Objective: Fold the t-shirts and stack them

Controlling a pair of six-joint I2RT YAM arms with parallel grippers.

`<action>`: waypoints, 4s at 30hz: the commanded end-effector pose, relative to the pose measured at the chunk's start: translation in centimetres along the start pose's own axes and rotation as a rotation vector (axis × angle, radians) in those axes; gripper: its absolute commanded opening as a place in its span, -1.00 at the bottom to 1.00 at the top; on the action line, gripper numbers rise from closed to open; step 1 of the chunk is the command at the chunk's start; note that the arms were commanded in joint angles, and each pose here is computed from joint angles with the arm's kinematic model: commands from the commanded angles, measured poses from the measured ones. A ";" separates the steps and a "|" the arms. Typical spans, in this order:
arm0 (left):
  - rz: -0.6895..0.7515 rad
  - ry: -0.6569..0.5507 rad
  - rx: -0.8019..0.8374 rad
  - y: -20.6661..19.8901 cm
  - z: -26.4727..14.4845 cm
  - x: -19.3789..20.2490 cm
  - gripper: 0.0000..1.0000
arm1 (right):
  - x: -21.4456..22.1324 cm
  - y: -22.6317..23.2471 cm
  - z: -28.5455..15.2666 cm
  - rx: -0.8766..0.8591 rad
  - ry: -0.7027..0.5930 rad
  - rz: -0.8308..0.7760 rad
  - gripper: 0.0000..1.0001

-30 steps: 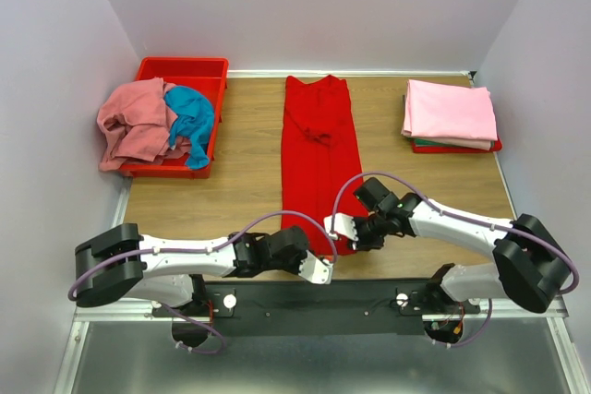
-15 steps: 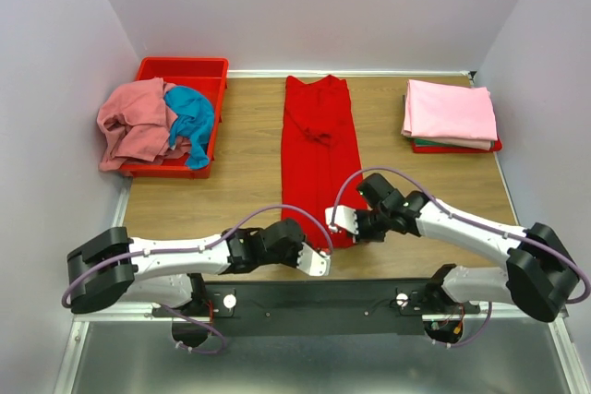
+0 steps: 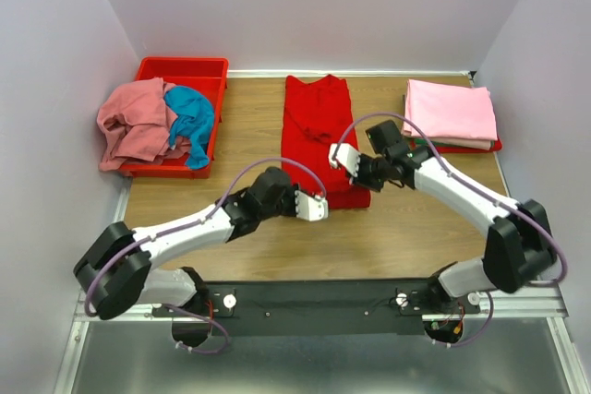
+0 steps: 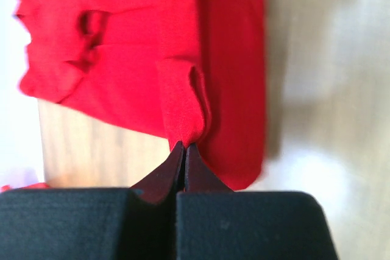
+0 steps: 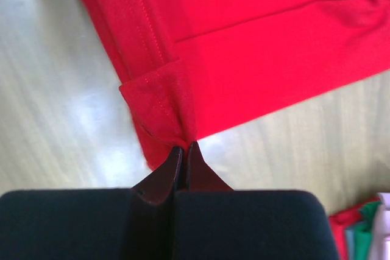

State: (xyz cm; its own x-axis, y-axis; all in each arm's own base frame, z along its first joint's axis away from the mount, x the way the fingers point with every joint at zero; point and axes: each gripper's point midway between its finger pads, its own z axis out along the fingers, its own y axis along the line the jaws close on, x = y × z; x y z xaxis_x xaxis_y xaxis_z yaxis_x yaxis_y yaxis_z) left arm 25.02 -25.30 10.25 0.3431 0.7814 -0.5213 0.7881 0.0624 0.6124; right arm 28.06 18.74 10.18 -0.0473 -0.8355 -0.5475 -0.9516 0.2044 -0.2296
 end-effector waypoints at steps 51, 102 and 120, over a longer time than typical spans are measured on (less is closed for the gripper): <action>-0.290 -0.085 -0.680 25.9 -3.8 1.3 0.21 | -5.0 -20.3 3.9 0.268 -0.121 0.435 0.49; -0.145 0.050 0.064 -1.4 7.4 3.9 -1.00 | 5.1 -1.5 6.2 -0.228 0.074 0.345 -0.64; -0.182 -0.185 -0.107 -0.6 -2.8 -6.2 0.66 | 3.3 2.7 -3.2 -0.219 0.039 0.270 0.53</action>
State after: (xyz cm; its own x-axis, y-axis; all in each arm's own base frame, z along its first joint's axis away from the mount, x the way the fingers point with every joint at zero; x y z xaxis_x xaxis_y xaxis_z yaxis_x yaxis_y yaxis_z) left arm 18.40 -29.03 9.25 0.2996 0.6713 -0.6780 0.8727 0.0944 0.4791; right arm 21.78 14.17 6.69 -0.3184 -0.8197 -0.4762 -0.9476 0.2609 0.1844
